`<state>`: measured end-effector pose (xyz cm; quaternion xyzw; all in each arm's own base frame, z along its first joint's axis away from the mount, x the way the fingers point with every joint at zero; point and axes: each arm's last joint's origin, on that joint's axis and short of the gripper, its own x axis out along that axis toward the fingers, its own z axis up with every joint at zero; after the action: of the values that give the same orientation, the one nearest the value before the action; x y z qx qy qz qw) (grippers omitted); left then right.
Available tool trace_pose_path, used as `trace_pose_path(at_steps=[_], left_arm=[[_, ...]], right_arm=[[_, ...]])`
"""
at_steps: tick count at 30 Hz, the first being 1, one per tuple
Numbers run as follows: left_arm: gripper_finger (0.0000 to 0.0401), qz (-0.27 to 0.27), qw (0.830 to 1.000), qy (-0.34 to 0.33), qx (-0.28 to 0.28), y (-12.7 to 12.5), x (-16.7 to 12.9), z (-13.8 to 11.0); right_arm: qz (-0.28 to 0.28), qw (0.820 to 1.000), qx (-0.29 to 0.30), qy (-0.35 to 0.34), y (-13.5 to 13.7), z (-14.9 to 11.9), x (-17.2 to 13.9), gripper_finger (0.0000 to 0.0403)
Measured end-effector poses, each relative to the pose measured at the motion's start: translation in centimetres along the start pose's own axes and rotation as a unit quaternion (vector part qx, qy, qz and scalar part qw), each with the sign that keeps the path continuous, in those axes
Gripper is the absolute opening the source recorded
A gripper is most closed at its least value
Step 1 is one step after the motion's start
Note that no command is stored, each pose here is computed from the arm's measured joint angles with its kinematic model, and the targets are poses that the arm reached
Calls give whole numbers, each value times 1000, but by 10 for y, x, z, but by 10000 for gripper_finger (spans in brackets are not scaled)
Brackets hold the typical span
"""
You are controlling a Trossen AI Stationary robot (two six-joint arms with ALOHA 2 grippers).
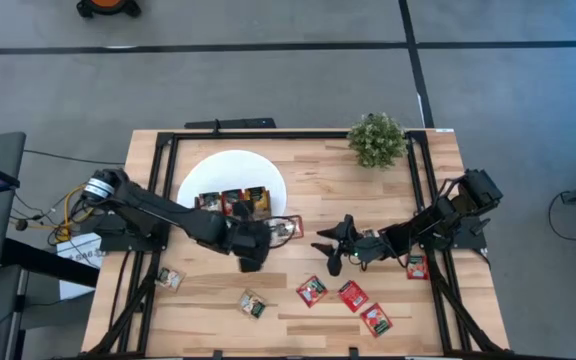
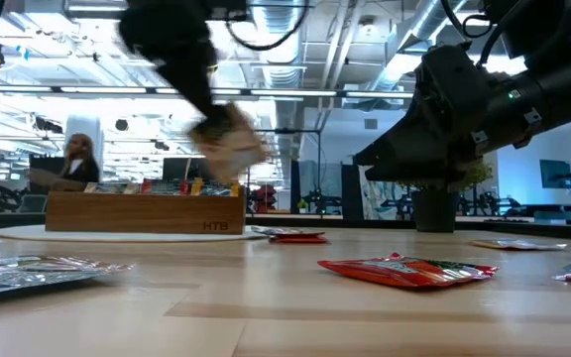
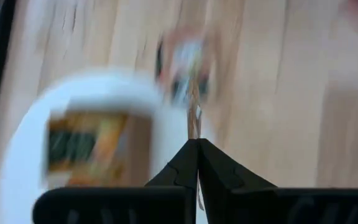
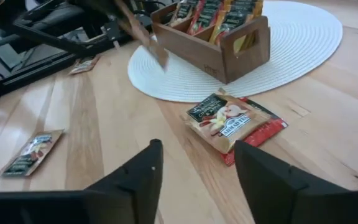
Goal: Pick & Place Tea
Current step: Put the brown tea bag into the left section of the wooden organizer
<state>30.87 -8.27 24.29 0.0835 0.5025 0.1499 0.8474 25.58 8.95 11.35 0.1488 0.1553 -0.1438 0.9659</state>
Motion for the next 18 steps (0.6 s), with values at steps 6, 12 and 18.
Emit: trace_pose_path(at_steps=[6, 12, 18], left_arm=[[0, 46, 982, 176, 44, 27, -31, -24], [0, 77, 950, 298, 54, 49, -37, -41], [0, 46, 933, 346, 89, 71, -26, -57]], right_arm=[[0, 1000, 0, 1, 0, 0, 0, 216], [1, 1000, 0, 1, 0, 0, 0, 212], [5, 1000, 0, 4, 0, 0, 0, 201]])
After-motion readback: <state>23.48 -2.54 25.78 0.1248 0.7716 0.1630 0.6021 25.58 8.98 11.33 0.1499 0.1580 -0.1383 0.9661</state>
